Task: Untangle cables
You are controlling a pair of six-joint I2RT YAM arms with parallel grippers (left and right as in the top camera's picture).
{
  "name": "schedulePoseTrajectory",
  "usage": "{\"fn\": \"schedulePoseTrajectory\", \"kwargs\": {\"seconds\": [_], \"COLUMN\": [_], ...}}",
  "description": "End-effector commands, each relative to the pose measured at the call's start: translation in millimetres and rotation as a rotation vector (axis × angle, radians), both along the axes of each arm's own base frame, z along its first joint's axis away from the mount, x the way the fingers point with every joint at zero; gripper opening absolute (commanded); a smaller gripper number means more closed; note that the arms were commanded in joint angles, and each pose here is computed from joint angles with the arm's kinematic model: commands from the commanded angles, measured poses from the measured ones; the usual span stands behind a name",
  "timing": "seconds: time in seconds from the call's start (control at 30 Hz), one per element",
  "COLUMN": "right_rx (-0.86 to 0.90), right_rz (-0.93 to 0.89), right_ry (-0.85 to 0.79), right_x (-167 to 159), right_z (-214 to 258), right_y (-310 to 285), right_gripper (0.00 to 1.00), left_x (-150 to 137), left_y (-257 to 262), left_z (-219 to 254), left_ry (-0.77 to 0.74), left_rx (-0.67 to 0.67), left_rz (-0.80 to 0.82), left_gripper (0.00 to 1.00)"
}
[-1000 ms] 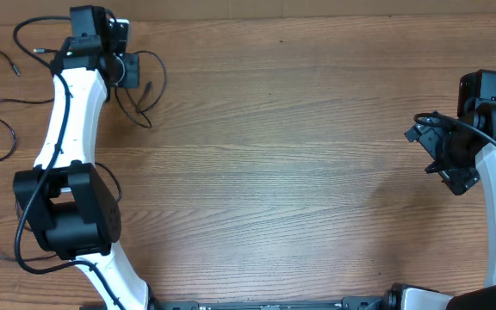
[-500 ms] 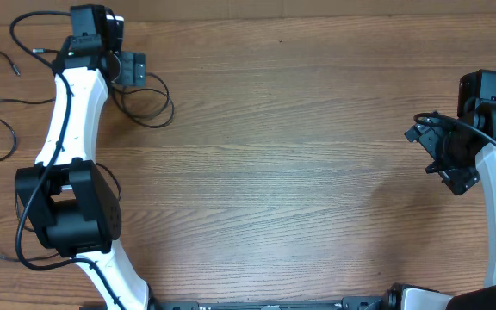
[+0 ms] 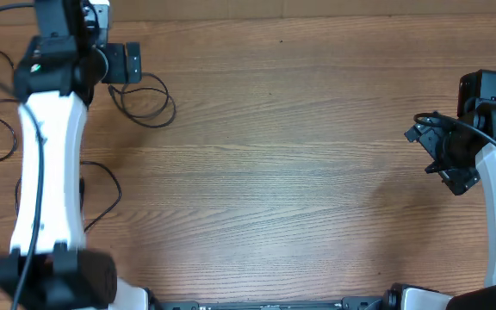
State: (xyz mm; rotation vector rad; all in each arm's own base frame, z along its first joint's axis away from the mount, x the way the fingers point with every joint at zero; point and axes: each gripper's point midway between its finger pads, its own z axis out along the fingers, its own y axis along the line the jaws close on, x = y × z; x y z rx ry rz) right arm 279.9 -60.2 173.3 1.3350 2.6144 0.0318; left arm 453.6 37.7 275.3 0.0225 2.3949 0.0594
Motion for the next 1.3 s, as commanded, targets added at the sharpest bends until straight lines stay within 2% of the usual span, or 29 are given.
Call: {"fn": "schedulePoseTrajectory", "kwargs": {"seconds": [0.0, 0.23, 0.47, 0.8, 1.03, 1.17, 1.27], "right_rx": [-0.018, -0.018, -0.018, -0.018, -0.019, -0.018, -0.018], "right_rz": [-0.006, -0.006, -0.006, -0.006, -0.007, -0.006, -0.006], "right_ry": [-0.039, -0.039, -0.039, -0.039, -0.039, -0.039, -0.039], "right_x": [2, 2, 2, 2, 2, 2, 2], "right_z": [12, 12, 12, 12, 12, 12, 12], "right_y": [-4, -4, -4, -4, -4, -4, -4], "right_gripper": [1.00, 1.00, 1.00, 1.00, 1.00, 1.00, 1.00], "left_x": [-21, -72, -124, -211, -271, -294, -298], "left_y": [-18, -26, -39, -46, -37, -24, -22], "left_z": [20, 49, 86, 97, 124, 129, 123], "left_ry": [-0.008, -0.006, -0.066, -0.031, -0.171, -0.231, -0.217], "left_rx": [-0.093, -0.115, -0.148, -0.139, -0.068, -0.028, -0.020], "left_rz": [-0.027, -0.032, -0.072, -0.069, -0.019, 0.068, 0.078], "left_gripper": [1.00, 1.00, 1.00, 1.00, 1.00, 0.99, 1.00]}}
